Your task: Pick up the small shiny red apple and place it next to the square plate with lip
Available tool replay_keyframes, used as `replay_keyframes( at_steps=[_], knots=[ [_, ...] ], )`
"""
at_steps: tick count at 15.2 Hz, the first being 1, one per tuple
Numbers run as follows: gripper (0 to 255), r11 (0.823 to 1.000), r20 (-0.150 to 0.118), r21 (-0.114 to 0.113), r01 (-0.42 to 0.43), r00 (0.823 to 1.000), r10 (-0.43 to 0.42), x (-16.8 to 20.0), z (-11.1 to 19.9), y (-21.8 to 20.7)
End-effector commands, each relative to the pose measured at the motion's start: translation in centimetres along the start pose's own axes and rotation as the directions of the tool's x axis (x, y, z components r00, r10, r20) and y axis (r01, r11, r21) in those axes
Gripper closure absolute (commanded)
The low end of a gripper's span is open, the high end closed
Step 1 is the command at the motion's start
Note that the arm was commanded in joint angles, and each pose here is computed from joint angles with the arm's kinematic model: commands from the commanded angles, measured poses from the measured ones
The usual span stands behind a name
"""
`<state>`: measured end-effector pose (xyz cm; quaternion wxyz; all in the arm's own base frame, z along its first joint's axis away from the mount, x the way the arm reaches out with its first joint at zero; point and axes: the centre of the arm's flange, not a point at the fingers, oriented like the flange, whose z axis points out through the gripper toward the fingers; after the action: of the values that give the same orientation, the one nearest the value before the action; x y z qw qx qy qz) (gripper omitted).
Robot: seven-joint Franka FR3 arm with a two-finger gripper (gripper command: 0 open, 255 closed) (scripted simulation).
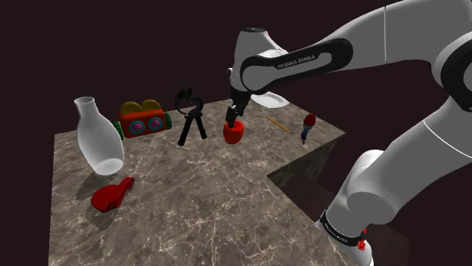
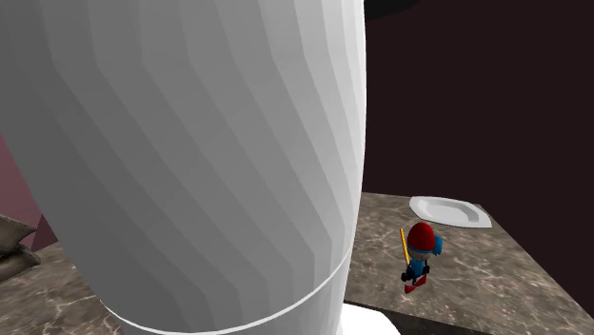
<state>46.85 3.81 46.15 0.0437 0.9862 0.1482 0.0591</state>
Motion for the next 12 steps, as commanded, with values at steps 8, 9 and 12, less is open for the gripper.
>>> replay_keyframes(
  at_steps=[8,9,12],
  knots=[
    [255,1.0,0.0,0.0,0.0,1.0,0.0,0.0,0.0,0.0],
    [255,1.0,0.0,0.0,0.0,1.0,0.0,0.0,0.0,0.0],
    [255,1.0,0.0,0.0,0.0,1.0,0.0,0.1,-1.0,0.1]
  ],
)
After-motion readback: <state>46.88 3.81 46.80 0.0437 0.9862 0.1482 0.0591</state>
